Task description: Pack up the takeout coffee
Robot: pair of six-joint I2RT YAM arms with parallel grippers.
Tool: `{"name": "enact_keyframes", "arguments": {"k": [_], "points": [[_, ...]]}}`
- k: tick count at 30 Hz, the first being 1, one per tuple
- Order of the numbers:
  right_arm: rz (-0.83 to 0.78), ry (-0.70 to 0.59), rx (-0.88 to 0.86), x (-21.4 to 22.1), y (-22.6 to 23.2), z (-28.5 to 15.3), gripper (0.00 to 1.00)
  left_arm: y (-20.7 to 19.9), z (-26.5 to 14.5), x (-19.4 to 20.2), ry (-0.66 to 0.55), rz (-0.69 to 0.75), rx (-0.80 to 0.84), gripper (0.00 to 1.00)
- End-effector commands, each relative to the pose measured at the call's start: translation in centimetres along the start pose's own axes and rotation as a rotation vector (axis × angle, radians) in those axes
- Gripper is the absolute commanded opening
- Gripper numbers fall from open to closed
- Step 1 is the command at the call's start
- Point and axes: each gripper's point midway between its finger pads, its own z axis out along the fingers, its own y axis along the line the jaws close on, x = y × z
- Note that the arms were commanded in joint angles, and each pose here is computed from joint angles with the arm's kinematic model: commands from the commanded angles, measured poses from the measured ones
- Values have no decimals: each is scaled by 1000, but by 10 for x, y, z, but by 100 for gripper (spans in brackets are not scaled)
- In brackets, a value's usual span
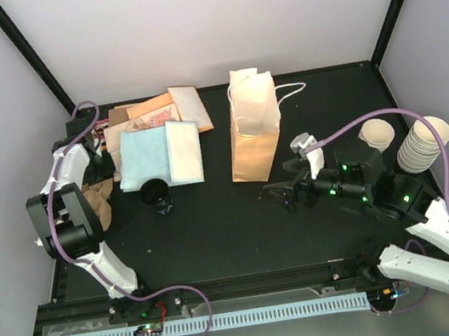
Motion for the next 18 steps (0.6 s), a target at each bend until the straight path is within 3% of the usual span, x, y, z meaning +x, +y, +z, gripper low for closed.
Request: {"name": "enact_keyframes", "arguments": {"k": [1, 4, 18], "points": [[-19, -25, -19, -7, 5, -1, 100, 4, -9, -9, -21, 1, -8, 26], [-20, -26, -17, -7, 5, -2, 100, 7, -15, -11, -38, -8, -25, 15], [-21, -20, -15, -7, 4, 0, 100, 12, -40, -12, -100, -12, -60, 9]]}}
